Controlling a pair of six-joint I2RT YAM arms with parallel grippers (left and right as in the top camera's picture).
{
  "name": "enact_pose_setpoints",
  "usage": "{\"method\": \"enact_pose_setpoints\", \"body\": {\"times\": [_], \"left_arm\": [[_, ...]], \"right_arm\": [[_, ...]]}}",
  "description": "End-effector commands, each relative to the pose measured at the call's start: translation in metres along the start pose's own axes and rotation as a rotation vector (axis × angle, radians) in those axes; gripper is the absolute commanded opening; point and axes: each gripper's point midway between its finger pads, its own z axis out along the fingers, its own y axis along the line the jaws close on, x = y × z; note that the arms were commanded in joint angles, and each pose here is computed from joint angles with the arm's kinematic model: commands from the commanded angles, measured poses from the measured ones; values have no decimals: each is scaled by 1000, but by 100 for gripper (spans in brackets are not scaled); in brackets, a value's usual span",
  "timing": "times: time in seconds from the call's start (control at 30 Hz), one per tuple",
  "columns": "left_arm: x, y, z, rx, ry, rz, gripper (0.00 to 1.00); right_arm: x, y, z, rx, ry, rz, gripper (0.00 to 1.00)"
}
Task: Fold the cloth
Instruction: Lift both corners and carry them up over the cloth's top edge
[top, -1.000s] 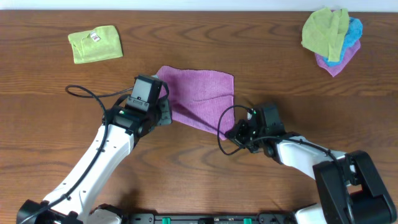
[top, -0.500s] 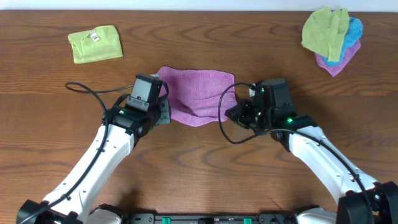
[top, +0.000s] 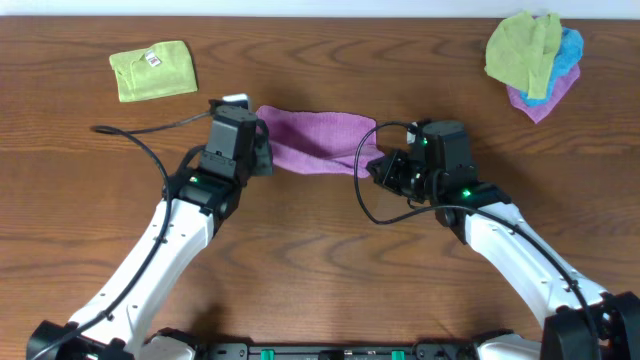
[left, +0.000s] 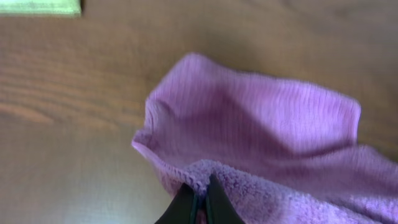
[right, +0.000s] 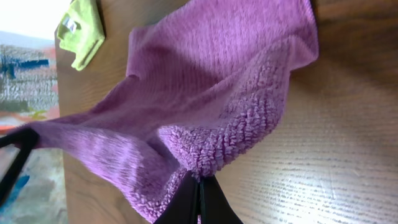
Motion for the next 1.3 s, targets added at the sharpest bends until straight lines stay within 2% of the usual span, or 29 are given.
{"method": "enact_pose_setpoints", "body": {"times": [0.0,0.33,0.53,0.8,1.03,1.27], "left_arm": [[-13,7,8,-17,-25,-3,6],[-5,4,42,25,10,-16,6],[-26,11,43,24,-63,-43,6],[-38,12,41,73,-69,-68,6],[-59,11,40,70,-148,-72,6],[-49,13,67,60,-125,-71,6]], "right_arm": [[-10,-6,1,30,-38,12,1],[-23,-11,19,38,-68,26,2],[-47,2,28,14,-106,20,2],[-78,26,10,13,-122,-27,1],[-80,13,9,78,-129,-29,2],[-72,-7,28,122,-83,-2,2]]}}
